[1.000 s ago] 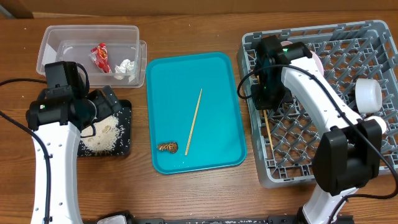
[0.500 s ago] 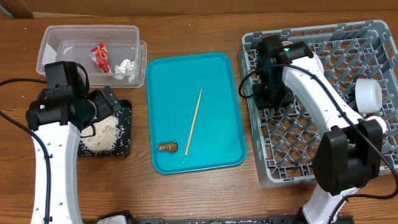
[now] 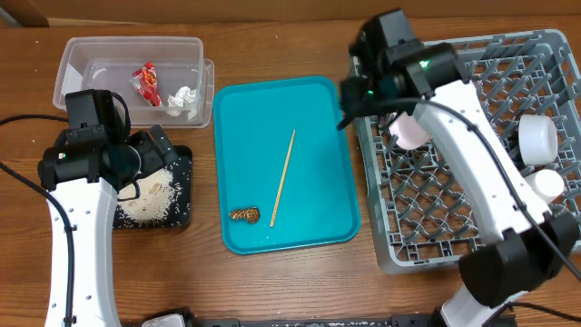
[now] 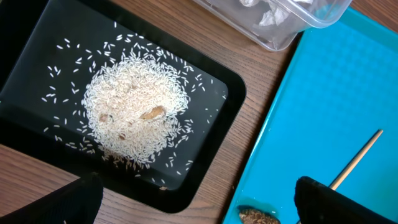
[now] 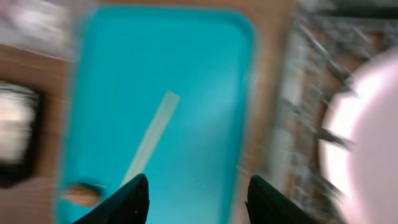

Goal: Sort waste into correct bins and load items into the dishwasher
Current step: 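Grasp the second chopstick on the teal tray with the right gripper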

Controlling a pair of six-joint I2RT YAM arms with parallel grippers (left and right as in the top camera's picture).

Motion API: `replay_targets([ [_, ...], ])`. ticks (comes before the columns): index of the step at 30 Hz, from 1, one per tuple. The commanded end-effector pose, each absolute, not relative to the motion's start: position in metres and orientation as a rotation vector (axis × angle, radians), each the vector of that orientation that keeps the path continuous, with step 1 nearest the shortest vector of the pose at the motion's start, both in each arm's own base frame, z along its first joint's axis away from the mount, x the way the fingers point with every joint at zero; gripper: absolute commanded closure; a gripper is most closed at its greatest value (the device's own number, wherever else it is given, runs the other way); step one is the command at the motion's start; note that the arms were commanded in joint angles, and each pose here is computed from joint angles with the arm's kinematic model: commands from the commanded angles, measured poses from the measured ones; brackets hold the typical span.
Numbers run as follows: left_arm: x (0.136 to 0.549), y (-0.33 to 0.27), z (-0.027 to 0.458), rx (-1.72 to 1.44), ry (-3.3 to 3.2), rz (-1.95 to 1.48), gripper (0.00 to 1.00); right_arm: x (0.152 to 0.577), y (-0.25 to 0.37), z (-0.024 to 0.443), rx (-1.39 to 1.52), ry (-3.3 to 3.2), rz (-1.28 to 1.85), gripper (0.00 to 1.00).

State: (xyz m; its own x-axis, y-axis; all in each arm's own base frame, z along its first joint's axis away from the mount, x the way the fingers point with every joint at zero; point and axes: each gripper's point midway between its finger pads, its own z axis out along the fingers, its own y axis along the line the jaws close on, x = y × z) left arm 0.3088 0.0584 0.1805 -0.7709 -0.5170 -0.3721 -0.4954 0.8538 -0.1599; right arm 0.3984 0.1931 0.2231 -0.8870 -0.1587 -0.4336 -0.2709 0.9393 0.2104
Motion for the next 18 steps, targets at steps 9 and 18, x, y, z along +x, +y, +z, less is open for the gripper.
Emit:
replay_targets([
  [9, 0.311, 0.059, 0.181, -0.750, 2.621, -0.082, 0.00, 0.358, 0.307, 0.135, -0.346, 2.908, 0.549, 0.35],
  [18, 0.311, 0.059, 0.181, -0.736, 2.627, -0.079, 0.00, 0.318, 0.318, 0.014, -0.176, 3.222, 0.245, 0.37],
])
